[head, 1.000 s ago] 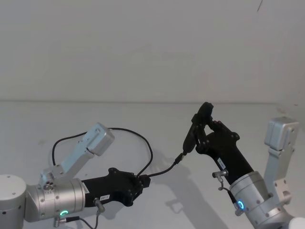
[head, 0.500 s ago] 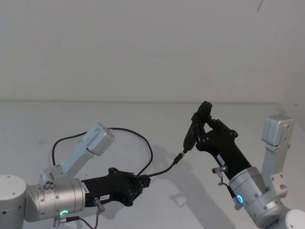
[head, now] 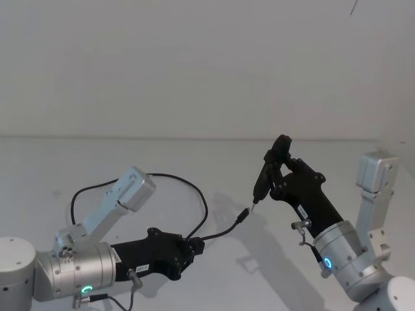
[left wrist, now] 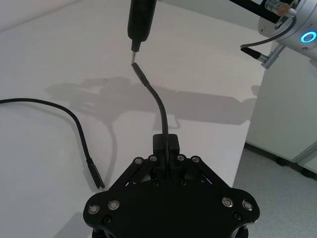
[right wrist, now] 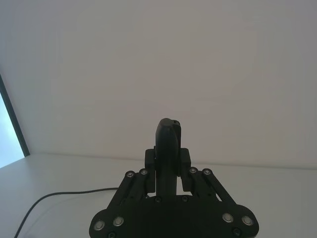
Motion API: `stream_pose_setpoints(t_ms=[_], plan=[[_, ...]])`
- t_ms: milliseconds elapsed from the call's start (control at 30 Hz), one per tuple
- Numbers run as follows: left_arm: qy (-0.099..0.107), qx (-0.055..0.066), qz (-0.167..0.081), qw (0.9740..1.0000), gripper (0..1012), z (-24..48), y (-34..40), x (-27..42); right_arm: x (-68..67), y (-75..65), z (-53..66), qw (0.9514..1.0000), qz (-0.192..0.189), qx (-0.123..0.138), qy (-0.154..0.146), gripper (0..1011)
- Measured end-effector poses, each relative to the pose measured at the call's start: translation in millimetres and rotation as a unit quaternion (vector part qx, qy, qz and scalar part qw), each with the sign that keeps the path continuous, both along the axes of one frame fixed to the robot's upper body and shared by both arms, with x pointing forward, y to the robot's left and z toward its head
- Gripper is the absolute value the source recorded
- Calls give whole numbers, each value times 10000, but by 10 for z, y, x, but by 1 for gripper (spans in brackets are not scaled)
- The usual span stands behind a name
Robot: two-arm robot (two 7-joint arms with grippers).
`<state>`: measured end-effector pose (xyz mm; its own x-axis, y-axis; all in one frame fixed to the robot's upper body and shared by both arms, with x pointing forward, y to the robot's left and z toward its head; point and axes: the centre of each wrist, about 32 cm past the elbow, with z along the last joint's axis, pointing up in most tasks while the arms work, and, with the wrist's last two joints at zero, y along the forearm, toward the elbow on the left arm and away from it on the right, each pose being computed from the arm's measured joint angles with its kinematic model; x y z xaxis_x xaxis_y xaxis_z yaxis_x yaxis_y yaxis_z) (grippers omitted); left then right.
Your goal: Pick up the data cable with the one hand.
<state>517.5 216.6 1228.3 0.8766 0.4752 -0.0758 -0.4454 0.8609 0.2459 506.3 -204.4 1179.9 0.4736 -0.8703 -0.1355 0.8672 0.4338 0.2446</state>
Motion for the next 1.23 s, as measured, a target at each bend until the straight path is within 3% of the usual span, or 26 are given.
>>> stream_pose_setpoints(t_ms=[433, 1233], plan=[[0, 1, 0, 10000, 37, 0, 0, 0, 46, -27, -8, 10000, 23, -33, 25, 279], [0, 1, 0, 10000, 37, 0, 0, 0, -126, 16, 78, 9993, 329, 40, 162, 279]])
